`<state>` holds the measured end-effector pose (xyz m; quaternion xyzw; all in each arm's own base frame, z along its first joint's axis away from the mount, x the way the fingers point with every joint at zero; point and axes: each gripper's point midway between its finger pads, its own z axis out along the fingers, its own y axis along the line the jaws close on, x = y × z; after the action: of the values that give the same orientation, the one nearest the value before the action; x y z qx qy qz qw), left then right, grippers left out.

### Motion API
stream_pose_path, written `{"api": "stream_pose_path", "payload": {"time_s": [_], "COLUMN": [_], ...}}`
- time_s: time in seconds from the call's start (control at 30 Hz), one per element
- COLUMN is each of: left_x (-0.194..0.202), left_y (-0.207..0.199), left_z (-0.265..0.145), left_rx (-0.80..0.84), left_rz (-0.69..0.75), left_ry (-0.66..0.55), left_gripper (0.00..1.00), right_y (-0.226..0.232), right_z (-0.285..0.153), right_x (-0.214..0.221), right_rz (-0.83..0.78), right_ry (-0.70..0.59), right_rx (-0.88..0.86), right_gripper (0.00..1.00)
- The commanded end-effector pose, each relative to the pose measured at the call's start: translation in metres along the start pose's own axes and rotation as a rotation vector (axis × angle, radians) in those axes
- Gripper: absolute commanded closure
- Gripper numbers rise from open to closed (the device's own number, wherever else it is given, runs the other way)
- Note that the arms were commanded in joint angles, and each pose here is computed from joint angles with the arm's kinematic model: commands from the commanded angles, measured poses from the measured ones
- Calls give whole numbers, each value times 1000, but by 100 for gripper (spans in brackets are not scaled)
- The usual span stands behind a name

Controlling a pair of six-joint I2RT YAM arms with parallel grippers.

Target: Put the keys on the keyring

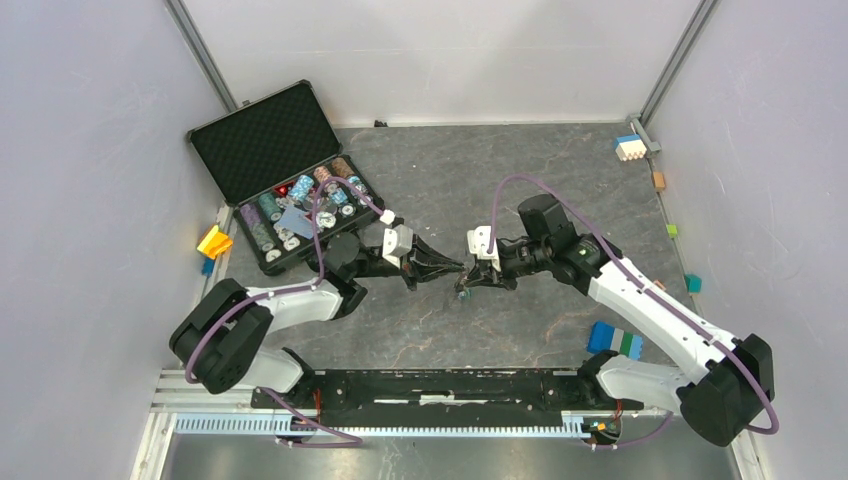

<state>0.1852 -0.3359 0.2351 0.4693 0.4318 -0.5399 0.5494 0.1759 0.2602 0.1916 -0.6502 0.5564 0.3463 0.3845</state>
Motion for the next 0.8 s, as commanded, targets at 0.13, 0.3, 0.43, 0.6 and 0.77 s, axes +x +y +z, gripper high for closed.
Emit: {"api": "stream_pose_path", "payload": {"time_s": [0.13, 0.3, 0.43, 0.6, 0.77], "left_x": [-22, -23, -21, -21, -20], "left_y": [-7, -8, -8, -8, -7], "left_z": [2, 2, 2, 2, 2], "left_rx": [35, 42, 37, 38, 34], "left_rz": [10, 0, -12, -14, -2], "left_ry": [-93, -102, -102, -112, -112], "left_gripper": [98, 98, 98, 98, 98], "right_y": [-4, -5, -7, -9, -11], "right_z": [3, 6, 8, 12, 12], "right_x": [-6, -3, -4, -5, -6], "right_rz": [-9, 2, 12, 34, 46], "right_ry": [-28, -27, -33, -42, -42], "right_rx": [-2, -10, -15, -19, -14], "right_gripper": [98, 98, 97, 94, 84]}}
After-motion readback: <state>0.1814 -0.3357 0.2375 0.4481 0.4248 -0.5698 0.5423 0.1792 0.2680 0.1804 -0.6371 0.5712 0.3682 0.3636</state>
